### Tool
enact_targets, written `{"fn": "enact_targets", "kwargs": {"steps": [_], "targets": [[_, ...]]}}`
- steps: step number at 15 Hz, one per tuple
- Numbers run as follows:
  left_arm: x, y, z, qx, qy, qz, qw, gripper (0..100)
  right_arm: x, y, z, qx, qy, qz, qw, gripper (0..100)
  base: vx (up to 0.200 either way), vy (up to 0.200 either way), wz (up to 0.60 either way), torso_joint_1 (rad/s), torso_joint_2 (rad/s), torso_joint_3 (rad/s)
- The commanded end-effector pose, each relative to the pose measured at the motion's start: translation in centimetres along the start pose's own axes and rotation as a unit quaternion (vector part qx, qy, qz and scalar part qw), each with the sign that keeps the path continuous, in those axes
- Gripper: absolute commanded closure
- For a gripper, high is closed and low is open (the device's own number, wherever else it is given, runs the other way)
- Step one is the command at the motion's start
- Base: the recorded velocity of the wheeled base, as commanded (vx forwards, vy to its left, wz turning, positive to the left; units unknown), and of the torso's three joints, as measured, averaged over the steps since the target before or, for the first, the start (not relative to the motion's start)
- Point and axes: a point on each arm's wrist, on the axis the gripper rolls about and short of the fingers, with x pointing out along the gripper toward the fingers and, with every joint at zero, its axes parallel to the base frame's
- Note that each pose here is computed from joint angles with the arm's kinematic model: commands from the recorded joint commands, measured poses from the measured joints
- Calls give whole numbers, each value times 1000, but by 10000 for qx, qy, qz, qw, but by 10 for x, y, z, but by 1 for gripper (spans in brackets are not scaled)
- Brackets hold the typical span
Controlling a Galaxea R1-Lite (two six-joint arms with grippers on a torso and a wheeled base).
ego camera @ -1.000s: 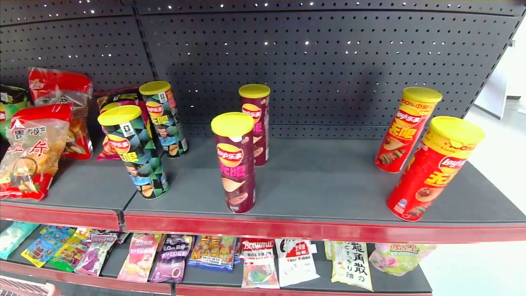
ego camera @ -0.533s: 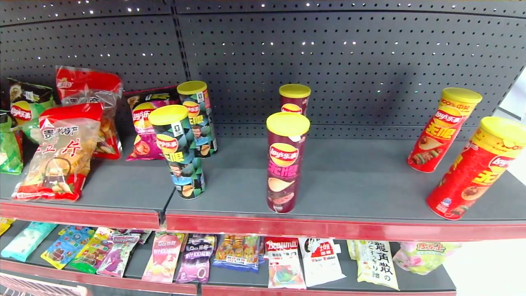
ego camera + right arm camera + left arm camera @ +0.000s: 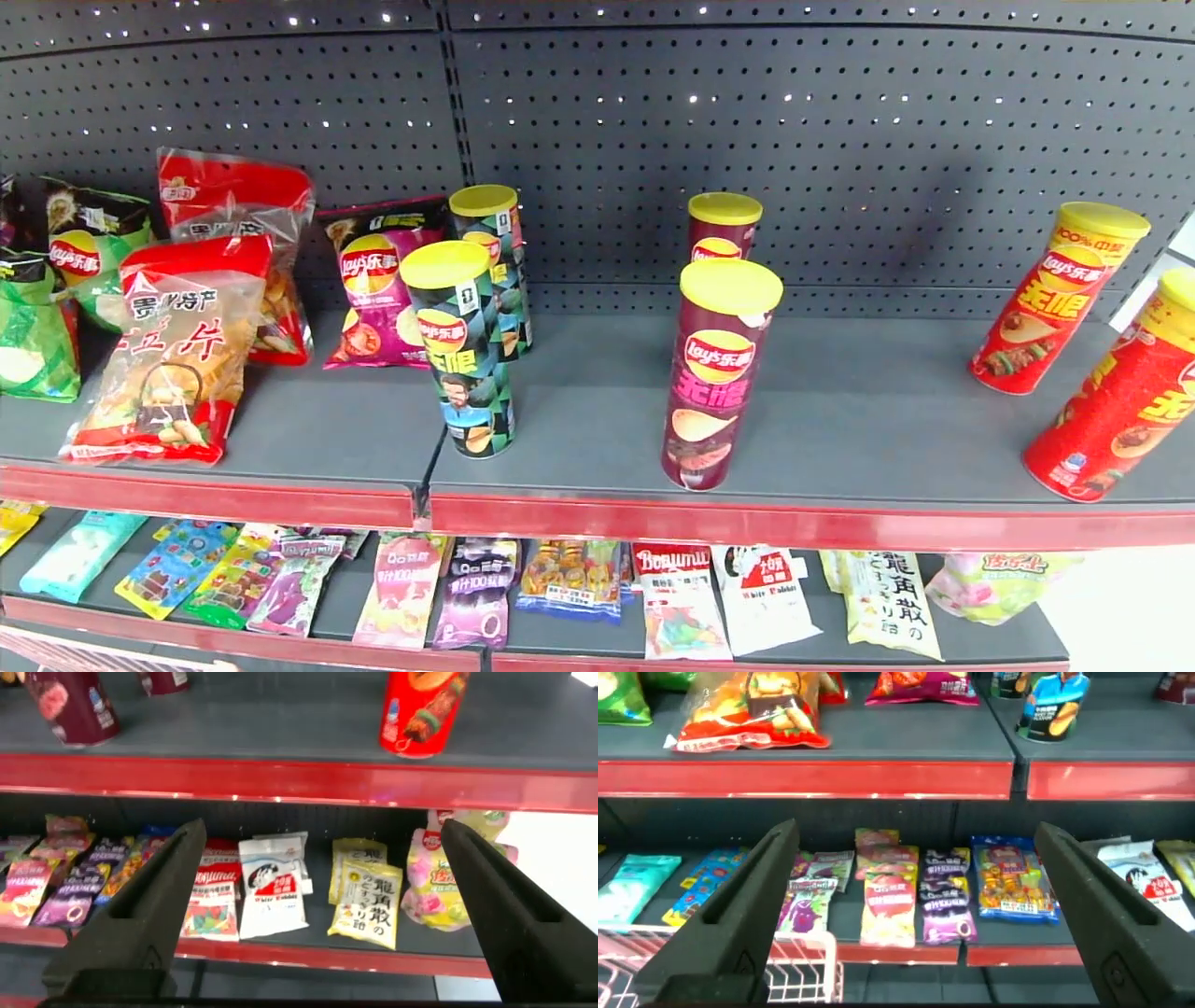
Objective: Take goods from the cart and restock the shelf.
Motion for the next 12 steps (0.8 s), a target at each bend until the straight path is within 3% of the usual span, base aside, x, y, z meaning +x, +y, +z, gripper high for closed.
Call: {"fn": "enact_targets", "kwargs": {"steps": [1, 12], "targets": [[0, 0, 0, -3, 5, 1, 10000, 0, 0, 0, 0, -4, 1, 5, 10000, 0, 0, 0, 0, 0, 0, 0], [0, 0, 0, -3, 5, 1, 10000, 0, 0, 0, 0, 19, 1, 5, 10000, 0, 0, 0, 0, 0, 0, 0]]}}
